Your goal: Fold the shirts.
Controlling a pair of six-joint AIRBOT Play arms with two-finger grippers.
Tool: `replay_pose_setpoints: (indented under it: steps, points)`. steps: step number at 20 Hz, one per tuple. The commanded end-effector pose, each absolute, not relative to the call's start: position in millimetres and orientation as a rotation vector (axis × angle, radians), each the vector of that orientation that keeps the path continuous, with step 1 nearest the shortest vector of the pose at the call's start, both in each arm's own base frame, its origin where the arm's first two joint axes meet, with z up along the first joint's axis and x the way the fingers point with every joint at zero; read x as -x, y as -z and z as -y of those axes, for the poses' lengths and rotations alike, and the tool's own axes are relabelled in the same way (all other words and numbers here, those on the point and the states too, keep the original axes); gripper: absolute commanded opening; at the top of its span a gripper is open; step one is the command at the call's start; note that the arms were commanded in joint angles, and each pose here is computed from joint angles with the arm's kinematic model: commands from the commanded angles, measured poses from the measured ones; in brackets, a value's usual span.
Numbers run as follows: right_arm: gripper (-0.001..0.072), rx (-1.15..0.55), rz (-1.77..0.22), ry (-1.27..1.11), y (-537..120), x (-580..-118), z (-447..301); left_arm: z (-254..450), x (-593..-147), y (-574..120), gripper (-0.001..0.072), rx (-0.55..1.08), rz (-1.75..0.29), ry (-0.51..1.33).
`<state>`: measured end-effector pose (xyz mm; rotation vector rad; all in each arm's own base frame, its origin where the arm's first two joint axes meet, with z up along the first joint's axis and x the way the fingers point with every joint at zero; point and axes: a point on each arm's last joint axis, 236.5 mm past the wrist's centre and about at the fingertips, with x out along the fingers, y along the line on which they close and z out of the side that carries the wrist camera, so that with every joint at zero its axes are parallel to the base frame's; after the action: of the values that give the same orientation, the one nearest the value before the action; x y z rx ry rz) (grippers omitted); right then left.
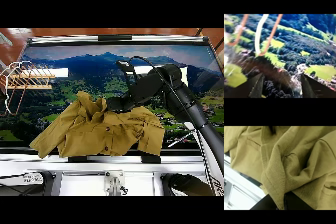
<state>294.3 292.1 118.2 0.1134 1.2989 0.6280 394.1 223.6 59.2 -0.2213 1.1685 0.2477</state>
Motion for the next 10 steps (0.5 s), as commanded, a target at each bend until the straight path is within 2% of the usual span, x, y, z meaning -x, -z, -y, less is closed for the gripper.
replay_pose_setpoints:
  steps: [1, 6, 10]
  points:
    - [0.0087, -0.102, -1.288, -0.62, -116.2, -298.4, -290.9, -234.6, -396.1, -22.8, 0.0558, 0.228, -1.212, -0.14]
    - [0.0087, -0.105, -1.284, -0.619, -116.6, -299.3, -291.4, -254.0, -400.2, 12.5, 0.0558, 0.268, -1.242, -0.106]
    - [0.0087, -0.126, -1.272, -0.61, -118.2, -302.7, -293.2, -265.2, -409.3, 26.7, 0.0558, 0.236, -1.226, -0.111]
